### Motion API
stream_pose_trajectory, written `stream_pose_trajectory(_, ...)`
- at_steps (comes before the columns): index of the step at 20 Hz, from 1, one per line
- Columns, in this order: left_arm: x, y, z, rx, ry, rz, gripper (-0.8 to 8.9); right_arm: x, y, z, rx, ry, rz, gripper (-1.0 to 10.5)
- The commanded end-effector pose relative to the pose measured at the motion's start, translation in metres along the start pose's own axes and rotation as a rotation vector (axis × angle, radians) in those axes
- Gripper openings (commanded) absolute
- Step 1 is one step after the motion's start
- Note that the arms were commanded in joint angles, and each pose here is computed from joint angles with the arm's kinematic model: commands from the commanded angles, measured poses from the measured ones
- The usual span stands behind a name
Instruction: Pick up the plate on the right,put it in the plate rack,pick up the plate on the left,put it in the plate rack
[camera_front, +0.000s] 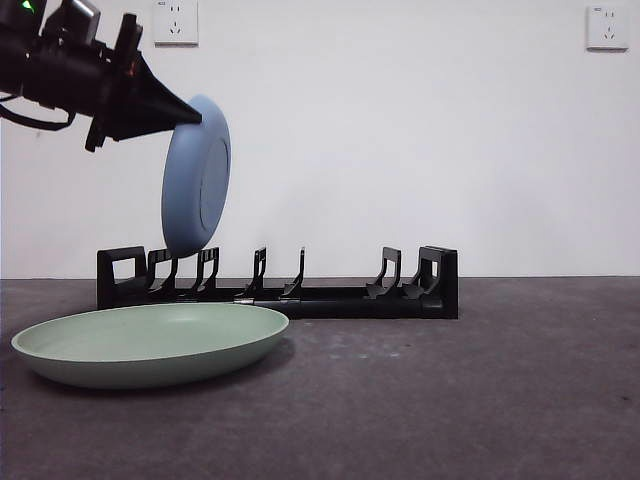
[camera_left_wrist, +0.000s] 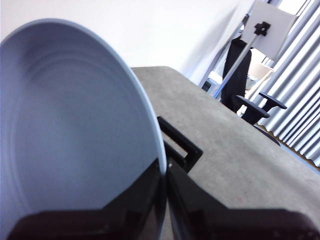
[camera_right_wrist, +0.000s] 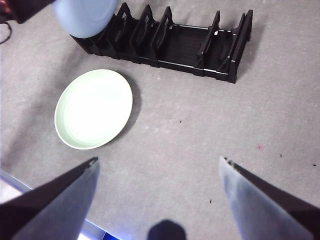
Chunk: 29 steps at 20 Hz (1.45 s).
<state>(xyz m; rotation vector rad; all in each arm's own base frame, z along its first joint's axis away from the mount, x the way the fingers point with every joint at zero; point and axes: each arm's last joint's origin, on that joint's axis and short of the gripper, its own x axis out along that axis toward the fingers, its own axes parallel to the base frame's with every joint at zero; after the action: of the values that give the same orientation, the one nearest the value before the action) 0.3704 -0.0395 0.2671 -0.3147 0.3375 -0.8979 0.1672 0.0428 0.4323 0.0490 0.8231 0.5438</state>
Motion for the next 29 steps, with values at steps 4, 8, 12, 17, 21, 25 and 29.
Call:
stream_pose_trajectory(4,0.002,0.008,-0.007,0.056,0.017,0.046,-0.08,0.003,-0.001,-0.001,0.007,0.011,0.004,4.1)
stream_pose_trajectory(8,0.001,0.011,-0.016,0.082,0.087,0.091,-0.08,0.003,-0.001,-0.001,0.005,0.008,0.004,4.1)
stream_pose_trajectory(12,0.001,0.012,-0.021,0.095,0.124,0.124,-0.08,0.003,-0.001,-0.001,0.004,0.006,0.004,4.1)
stream_pose_trajectory(17,0.005,0.01,-0.031,0.156,0.218,0.204,-0.09,0.003,-0.001,-0.001,0.004,0.007,0.004,4.1)
stream_pose_trajectory(21,0.009,0.007,-0.033,0.16,0.226,0.208,0.0,0.003,-0.001,-0.001,0.005,0.01,0.004,4.1)
stream_pose_trajectory(25,0.012,0.004,-0.033,0.165,0.225,0.197,0.39,0.003,-0.001,-0.001,0.005,0.011,0.004,4.1)
stream_pose_trajectory(29,0.012,0.002,-0.032,0.137,0.219,0.166,1.71,0.003,-0.001,-0.001,0.006,0.015,0.004,4.1)
